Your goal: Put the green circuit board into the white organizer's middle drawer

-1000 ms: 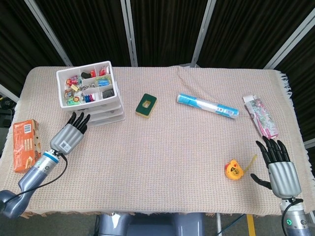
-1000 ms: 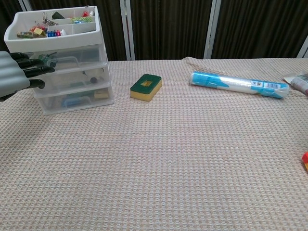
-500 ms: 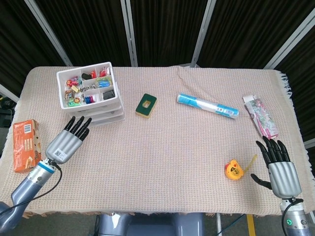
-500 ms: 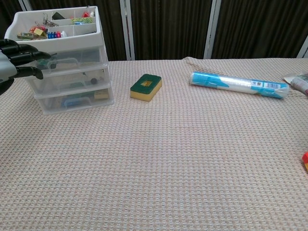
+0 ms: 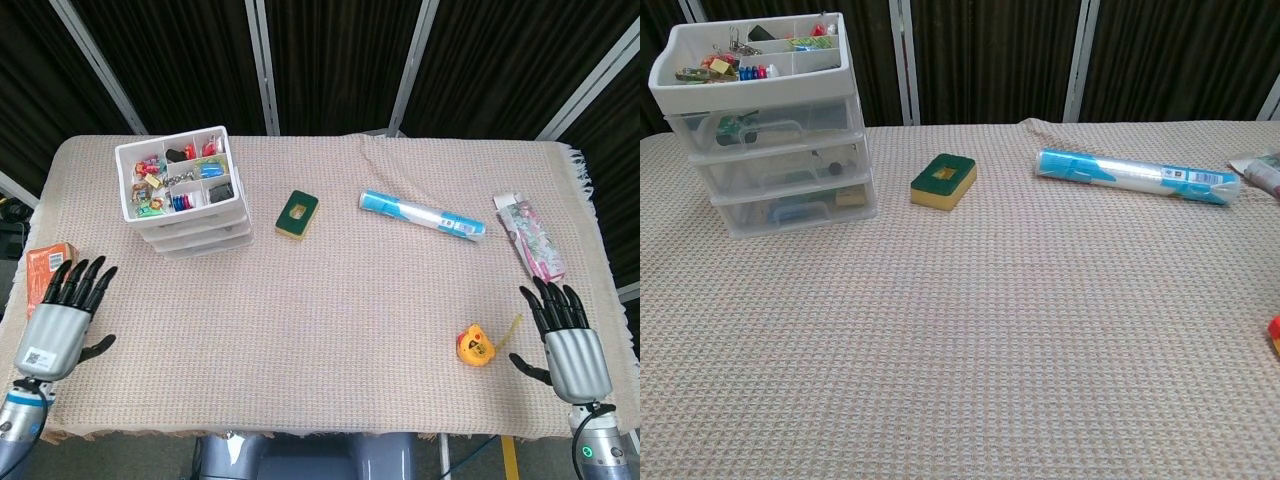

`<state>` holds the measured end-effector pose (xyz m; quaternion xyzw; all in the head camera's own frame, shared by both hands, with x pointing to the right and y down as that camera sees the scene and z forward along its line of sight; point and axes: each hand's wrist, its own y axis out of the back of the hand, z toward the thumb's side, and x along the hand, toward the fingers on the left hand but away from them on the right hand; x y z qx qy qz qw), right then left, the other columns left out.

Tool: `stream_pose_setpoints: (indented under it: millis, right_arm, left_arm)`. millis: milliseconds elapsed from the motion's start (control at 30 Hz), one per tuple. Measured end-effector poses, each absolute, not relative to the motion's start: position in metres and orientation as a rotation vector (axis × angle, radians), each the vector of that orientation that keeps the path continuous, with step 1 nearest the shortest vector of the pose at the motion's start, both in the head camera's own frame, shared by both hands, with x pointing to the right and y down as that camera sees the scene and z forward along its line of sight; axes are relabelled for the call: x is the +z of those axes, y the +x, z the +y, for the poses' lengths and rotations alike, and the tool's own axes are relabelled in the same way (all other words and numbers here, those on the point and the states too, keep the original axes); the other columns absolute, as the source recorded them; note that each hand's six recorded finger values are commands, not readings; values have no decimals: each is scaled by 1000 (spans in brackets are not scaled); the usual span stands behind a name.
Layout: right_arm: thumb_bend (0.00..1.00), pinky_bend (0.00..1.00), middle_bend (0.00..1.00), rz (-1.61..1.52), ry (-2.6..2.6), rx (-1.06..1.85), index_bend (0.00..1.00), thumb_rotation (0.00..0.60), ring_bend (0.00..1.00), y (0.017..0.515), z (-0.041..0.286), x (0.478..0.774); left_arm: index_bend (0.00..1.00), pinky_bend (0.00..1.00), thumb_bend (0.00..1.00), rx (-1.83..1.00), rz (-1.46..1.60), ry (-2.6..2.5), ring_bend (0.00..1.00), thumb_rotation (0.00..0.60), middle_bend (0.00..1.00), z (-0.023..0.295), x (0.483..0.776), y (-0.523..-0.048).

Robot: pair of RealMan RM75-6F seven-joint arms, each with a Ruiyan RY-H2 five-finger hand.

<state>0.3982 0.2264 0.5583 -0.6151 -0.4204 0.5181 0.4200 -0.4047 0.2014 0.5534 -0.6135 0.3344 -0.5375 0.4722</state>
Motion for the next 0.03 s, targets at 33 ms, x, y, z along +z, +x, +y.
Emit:
stream_pose_setpoints:
  millis: [33]
  right_arm:
    - [0, 0, 0, -1055, -1542, 1298, 76, 600, 0, 398, 226, 558]
  left_arm:
    - [0, 0, 5, -1335, 832, -1497, 0, 600, 0, 207, 552, -411]
